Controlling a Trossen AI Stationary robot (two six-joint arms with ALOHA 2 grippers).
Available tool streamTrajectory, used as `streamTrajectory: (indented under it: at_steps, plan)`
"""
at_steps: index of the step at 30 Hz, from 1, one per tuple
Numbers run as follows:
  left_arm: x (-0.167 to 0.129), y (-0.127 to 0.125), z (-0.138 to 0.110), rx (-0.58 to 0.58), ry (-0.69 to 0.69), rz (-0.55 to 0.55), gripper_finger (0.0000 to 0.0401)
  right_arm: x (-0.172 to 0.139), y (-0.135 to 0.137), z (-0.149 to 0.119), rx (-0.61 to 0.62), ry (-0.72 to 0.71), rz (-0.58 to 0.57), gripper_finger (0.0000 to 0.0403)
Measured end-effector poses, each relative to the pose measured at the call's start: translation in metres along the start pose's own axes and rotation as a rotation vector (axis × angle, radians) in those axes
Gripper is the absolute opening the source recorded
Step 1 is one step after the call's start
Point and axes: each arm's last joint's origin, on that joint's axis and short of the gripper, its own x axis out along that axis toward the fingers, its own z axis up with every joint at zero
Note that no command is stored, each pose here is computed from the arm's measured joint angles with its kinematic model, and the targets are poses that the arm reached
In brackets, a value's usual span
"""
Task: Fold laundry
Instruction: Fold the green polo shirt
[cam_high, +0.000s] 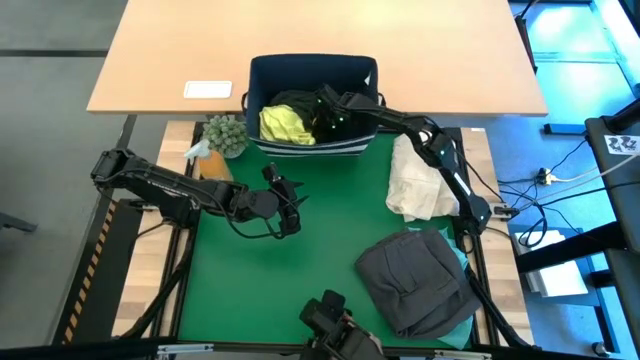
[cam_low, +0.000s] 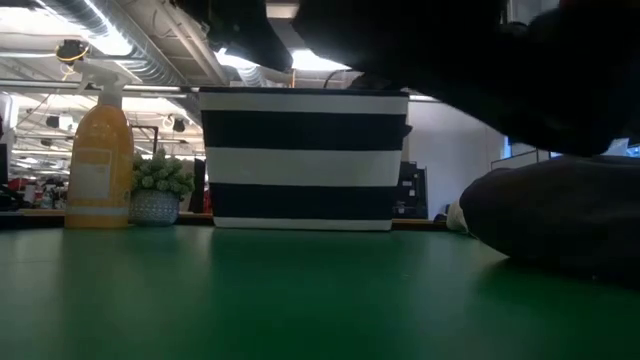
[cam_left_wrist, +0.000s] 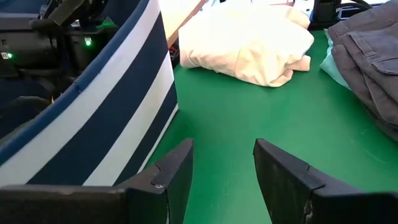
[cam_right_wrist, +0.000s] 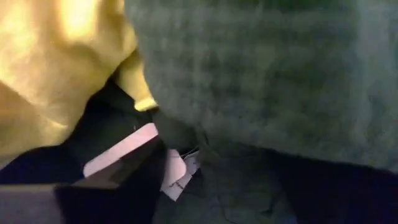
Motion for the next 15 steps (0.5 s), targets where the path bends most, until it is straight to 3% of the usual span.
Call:
streamTrajectory:
  at_steps: [3,9,15]
  plan:
    - [0.0,0.0,0.0,0.001,0.0,0.0,0.0163,-0.003,0.001,0.001,0.013,-0.002,0.049,0.0196]
    - [0.0,0.0,0.0,0.001,0.0,-0.001,0.0163,-0.004,0.001,0.003,0.014,-0.03,0.133,0.002]
    - [0.0,0.0,0.0,0.001,0.0,0.0,0.0163,-0.031,-0.003,0.012,0.008,-0.096,0.146,0.0005]
